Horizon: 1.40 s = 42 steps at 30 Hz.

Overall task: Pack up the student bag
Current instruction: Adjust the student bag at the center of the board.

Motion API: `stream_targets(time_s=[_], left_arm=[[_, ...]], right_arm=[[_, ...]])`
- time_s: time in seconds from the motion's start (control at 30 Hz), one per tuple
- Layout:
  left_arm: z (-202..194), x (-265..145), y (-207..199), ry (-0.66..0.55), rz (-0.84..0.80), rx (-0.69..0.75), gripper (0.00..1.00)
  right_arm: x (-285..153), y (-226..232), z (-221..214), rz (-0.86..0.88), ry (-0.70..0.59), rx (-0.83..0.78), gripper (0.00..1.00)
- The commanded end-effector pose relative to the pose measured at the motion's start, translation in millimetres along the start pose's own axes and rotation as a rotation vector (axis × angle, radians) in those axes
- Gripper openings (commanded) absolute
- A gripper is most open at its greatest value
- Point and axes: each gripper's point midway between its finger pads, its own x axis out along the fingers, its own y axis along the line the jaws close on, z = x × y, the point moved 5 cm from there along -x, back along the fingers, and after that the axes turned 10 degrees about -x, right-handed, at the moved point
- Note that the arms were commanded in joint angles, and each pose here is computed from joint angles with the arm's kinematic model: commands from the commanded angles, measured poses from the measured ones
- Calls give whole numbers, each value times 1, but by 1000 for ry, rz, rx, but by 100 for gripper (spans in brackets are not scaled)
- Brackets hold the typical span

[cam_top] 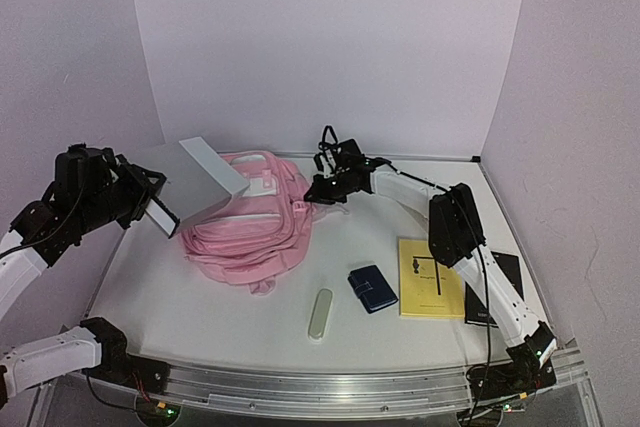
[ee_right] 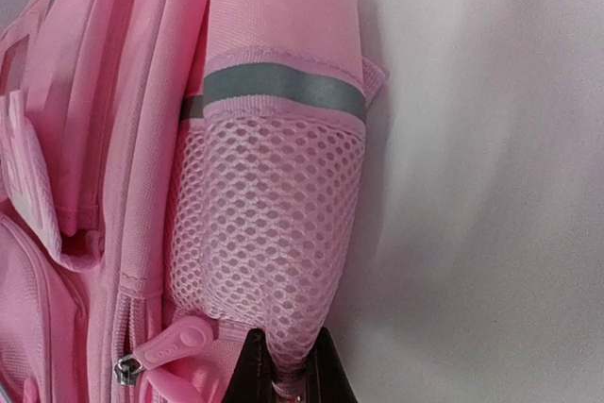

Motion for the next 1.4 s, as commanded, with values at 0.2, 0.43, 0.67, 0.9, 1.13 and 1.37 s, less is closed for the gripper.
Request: stream_targets(time_s=[0.2, 0.43, 0.67, 0.9, 1.13, 1.37], left_arm=[[7, 3, -10, -41, -30, 12, 12], [6, 6, -8, -37, -30, 15, 12], [6, 4, -7, -39, -31, 18, 12], [7, 0, -6, -49, -29, 10, 12], [7, -2, -3, -52, -26, -1, 12], [3, 1, -2, -28, -33, -13, 10]], right_arm=[[-89, -48, 28, -79, -109, 231, 0], [-97, 16, 5, 134, -65, 206, 16], [-111, 19, 22, 11, -66, 2, 75], [-85, -19, 48, -183, -129, -81, 87], [-43, -32, 34, -130, -112, 27, 84], [-23, -43, 26, -138, -121, 61, 54]])
